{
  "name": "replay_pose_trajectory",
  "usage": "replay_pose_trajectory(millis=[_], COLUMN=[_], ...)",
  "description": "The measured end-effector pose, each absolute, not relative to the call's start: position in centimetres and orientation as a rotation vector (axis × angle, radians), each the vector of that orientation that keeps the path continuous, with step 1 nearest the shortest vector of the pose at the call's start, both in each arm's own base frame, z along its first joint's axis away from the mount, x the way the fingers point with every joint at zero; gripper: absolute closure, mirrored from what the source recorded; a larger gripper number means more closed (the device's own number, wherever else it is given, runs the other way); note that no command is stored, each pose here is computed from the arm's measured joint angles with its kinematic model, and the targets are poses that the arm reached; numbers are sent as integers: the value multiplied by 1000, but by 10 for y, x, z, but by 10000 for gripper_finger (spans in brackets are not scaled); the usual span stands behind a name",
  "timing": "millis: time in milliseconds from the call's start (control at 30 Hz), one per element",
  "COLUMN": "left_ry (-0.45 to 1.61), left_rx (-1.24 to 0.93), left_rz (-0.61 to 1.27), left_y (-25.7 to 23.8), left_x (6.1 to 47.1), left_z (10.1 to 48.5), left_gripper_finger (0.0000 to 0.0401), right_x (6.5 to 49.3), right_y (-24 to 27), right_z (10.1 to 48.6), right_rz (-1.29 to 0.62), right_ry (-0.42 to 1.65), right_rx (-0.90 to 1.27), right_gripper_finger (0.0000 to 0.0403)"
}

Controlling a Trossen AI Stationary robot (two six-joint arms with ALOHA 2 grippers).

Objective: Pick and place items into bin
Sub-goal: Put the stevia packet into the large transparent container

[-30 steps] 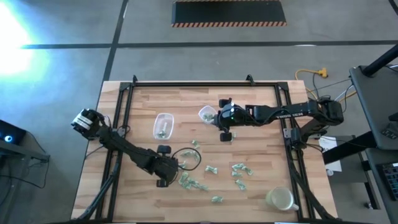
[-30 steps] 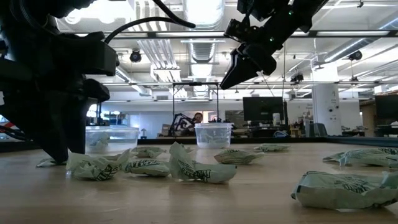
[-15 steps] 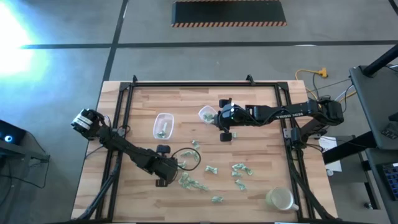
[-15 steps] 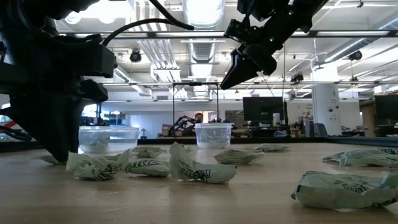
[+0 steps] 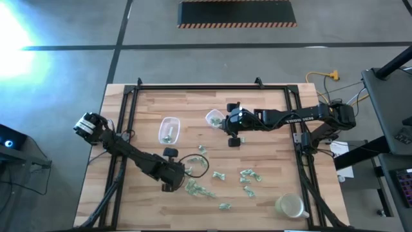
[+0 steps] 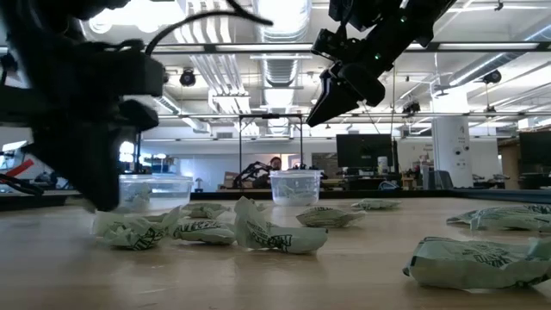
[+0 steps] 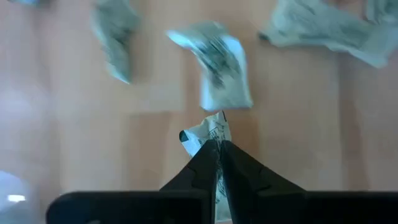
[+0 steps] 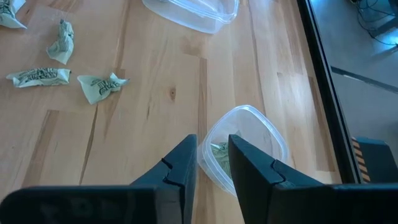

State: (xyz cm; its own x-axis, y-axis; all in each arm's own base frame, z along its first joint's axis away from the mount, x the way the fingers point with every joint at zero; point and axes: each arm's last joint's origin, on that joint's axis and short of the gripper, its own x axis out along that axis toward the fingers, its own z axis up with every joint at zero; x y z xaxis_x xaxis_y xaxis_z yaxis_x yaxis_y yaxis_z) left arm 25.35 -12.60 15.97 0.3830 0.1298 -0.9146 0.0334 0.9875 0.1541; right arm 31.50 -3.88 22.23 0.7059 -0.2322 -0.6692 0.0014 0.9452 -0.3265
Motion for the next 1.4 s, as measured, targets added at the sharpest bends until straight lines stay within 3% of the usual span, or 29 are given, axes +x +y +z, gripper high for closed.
replay_pose_trajectory(millis=[400,700,1067,1400], left_ry=[1055,1065,1153,1180], left_rx=[471,495,494,421], left_rz=[415,700,777,667], left_y=[-116,-87,-50,-17], left_x=[250,227,224,223], left_z=[185,190,188,206], left_gripper_finger=[396,396,396,396], right_x=[315,315,315,315], right_y=[-39,-39,-39,-39], right_z=[222,223,223,223], right_rz=[-131,-132,-132,-136], right_ry=[778,777,774,772], right_rx=[-314,-314,-314,-303], right_gripper_finger=[331,326,332,332])
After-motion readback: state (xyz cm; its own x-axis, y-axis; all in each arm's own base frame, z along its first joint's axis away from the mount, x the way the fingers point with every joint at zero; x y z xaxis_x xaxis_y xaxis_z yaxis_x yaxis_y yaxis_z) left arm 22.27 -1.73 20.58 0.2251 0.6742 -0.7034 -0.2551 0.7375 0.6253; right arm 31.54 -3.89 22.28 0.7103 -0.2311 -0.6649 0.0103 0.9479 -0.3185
